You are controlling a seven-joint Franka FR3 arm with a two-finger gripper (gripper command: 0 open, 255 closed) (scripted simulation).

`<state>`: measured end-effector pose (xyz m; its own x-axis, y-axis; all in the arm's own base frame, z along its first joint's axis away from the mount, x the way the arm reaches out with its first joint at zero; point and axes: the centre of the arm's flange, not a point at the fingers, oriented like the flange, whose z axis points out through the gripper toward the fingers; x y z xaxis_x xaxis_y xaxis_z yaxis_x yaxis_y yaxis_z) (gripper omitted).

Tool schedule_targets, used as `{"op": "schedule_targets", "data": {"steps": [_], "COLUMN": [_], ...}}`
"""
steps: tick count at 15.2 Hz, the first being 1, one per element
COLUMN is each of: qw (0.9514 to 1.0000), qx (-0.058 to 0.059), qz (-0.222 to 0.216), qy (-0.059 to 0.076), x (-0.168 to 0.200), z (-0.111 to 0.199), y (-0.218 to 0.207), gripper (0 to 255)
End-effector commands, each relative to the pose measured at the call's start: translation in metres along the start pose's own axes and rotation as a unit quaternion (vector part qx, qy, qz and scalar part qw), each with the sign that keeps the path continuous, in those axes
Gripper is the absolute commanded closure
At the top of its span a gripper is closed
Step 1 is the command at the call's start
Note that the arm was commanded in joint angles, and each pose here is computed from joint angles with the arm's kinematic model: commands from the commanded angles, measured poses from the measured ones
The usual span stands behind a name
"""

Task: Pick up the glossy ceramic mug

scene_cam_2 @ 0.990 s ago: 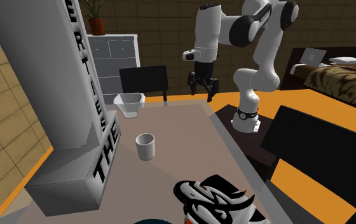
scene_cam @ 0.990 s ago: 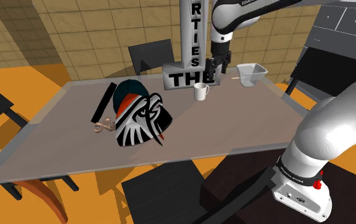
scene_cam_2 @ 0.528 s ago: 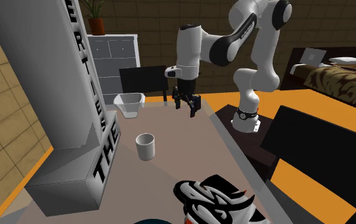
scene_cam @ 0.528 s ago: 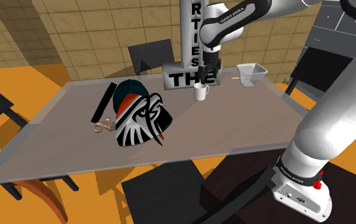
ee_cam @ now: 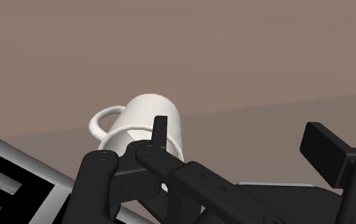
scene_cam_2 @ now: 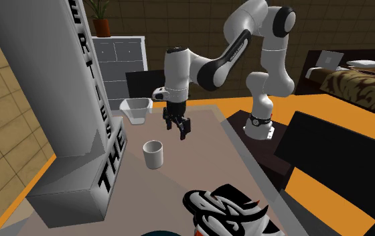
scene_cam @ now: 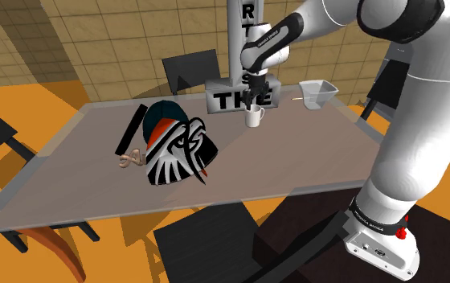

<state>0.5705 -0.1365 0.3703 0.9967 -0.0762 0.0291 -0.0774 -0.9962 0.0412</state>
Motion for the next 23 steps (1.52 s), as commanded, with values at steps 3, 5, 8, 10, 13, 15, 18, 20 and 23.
{"op": "schedule_targets", "data": {"steps": [3,5,8,10,13,15,18,20,23], "qw": [1.0,1.0,1.0,1.0,1.0,1.0,1.0,1.0,1.0], "qx": [-0.002,-0.003,-0.004,-0.004,-0.004,-0.004,-0.004,-0.004,-0.004], "qz": [0.001,0.001,0.002,0.002,0.002,0.002,0.002,0.002,0.002], "qy": [0.005,0.007,0.009,0.009,0.009,0.009,0.009,0.009,0.009], "x": [0.038,0.057,0.072,0.072,0.071,0.071,0.072,0.072,0.072], "z": [0.034,0.05,0.068,0.078,0.094,0.103,0.102,0.102,0.102], "y": [0.015,0.023,0.029,0.028,0.028,0.027,0.027,0.027,0.027], "gripper": [0,0,0,0,0,0,255,255,255]}}
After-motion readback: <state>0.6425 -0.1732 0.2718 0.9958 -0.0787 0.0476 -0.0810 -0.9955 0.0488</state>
